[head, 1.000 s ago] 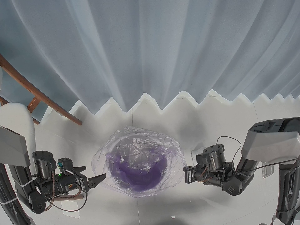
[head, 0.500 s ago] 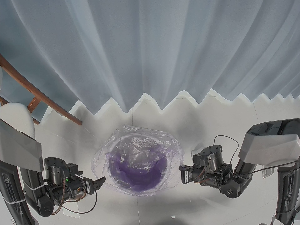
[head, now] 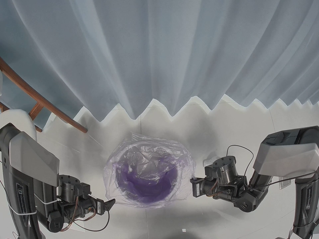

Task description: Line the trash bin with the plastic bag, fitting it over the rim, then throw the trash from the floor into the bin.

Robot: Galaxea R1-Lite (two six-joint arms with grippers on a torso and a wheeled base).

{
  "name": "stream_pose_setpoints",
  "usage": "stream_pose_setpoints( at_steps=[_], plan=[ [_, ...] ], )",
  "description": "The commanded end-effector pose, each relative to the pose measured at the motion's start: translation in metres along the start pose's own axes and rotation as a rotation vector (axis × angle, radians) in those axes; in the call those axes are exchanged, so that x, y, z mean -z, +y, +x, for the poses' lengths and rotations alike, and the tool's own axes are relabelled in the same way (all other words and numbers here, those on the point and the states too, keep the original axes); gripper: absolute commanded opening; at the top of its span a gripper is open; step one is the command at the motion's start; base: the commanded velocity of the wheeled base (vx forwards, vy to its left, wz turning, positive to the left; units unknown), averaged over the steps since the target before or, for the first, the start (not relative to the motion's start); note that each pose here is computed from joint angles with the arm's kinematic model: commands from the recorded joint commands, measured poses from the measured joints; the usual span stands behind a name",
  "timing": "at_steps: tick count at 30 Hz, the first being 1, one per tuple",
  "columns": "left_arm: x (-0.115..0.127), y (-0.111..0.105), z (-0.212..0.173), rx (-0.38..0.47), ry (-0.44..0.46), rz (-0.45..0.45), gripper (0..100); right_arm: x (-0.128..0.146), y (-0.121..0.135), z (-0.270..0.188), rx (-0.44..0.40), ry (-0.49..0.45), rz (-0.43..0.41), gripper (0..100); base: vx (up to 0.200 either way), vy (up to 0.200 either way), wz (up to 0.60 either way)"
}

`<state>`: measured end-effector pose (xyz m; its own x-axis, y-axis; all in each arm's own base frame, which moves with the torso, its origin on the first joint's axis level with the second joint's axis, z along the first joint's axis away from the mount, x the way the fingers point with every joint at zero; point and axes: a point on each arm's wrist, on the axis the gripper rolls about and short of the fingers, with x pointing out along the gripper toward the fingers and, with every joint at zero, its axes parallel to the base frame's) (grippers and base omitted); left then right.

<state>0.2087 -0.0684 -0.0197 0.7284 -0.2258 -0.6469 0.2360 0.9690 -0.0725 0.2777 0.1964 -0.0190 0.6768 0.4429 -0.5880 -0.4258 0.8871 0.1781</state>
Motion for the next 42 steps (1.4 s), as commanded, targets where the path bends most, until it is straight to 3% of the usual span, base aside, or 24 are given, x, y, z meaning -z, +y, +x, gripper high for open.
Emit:
stream_pose_setpoints(
  at_steps=[1, 11, 22, 24, 28, 29, 35, 42],
  plan=[
    [0.015, -0.001, 0.005, 0.001, 0.082, 0.030, 100, 0.001, -0.003, -0.001, 0.010, 0.006, 0.007, 0, 0.000, 0.000, 0.00],
    [0.033, -0.002, 0.018, 0.000, 0.171, 0.055, 100, -0.001, -0.008, 0.007, 0.041, -0.004, 0.048, 0, 0.000, 0.000, 0.00],
    [0.031, 0.008, 0.037, -0.132, 0.135, 0.028, 100, 0.009, -0.015, 0.022, 0.078, 0.017, 0.054, 0, 0.000, 0.000, 0.00],
    [0.034, 0.007, 0.042, -0.138, 0.144, 0.023, 100, 0.008, -0.018, 0.026, 0.091, 0.009, 0.057, 0, 0.000, 0.000, 0.00],
    [0.024, 0.005, 0.054, -0.137, 0.077, 0.003, 100, 0.004, -0.020, 0.032, 0.097, -0.005, 0.060, 0, 0.000, 0.000, 0.00],
    [0.022, 0.006, 0.056, -0.146, 0.066, -0.001, 0, 0.005, -0.021, 0.034, 0.098, -0.005, 0.060, 0, 0.000, 0.000, 0.00],
    [0.019, 0.011, 0.058, -0.171, 0.048, -0.036, 0, 0.003, -0.020, 0.040, 0.098, -0.018, 0.059, 0, 0.000, 0.000, 0.00],
    [-0.016, 0.015, 0.026, -0.171, -0.099, -0.069, 0, -0.011, -0.019, 0.011, 0.098, -0.054, 0.086, 0, 0.000, 0.000, 0.00]
  ],
)
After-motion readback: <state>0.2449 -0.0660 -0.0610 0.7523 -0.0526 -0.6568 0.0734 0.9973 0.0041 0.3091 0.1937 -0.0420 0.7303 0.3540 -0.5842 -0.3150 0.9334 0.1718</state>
